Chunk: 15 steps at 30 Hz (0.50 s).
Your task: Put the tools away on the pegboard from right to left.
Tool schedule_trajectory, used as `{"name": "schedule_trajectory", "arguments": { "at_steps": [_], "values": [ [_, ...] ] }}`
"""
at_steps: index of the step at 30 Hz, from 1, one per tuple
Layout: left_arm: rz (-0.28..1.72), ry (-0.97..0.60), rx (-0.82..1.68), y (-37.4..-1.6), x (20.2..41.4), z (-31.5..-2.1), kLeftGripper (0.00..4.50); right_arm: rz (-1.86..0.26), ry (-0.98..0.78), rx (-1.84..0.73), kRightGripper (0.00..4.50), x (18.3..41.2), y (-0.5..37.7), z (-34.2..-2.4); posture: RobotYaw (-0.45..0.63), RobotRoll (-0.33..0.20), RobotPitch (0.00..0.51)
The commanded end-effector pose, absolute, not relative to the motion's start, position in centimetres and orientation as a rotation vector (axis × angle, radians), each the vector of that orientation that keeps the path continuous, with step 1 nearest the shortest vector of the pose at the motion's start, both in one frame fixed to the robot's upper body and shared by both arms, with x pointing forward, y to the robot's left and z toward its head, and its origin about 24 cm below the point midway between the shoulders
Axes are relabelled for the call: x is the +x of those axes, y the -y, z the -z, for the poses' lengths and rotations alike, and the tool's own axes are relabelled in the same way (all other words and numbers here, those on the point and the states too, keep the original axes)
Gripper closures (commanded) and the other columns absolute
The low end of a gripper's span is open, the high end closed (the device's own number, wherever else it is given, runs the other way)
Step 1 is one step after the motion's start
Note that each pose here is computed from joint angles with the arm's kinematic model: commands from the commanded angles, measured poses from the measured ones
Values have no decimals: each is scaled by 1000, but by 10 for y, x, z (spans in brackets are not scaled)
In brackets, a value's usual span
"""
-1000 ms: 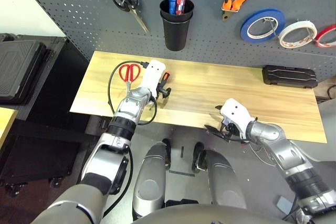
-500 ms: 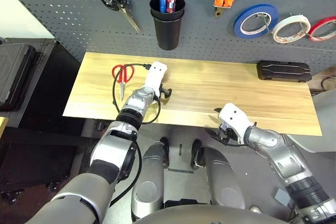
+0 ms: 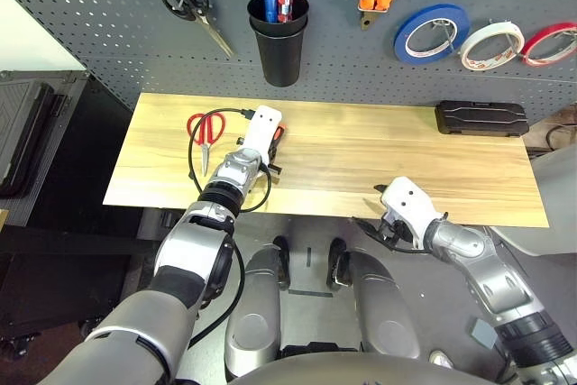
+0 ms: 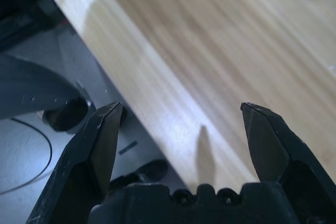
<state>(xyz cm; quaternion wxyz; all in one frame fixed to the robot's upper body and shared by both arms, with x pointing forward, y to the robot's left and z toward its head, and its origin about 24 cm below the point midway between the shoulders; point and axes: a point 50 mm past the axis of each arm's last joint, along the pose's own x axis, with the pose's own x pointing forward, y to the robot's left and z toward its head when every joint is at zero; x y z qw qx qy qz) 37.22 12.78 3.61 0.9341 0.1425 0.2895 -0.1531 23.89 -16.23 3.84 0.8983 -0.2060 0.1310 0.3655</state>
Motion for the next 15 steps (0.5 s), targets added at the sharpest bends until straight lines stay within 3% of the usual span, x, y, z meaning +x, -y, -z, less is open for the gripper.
{"name": "schedule_trajectory", "arguments": {
  "at_steps": [1, 15],
  "values": [
    [336, -658, 248, -126, 360, -20, 3960, -764, -262, -404, 0, 239, 165, -38, 49, 0, 343],
    [309, -478, 69, -143, 341, -67, 3960, -804, -92, -315, 0, 264, 154, -52, 167, 0, 294]
  ]
}}
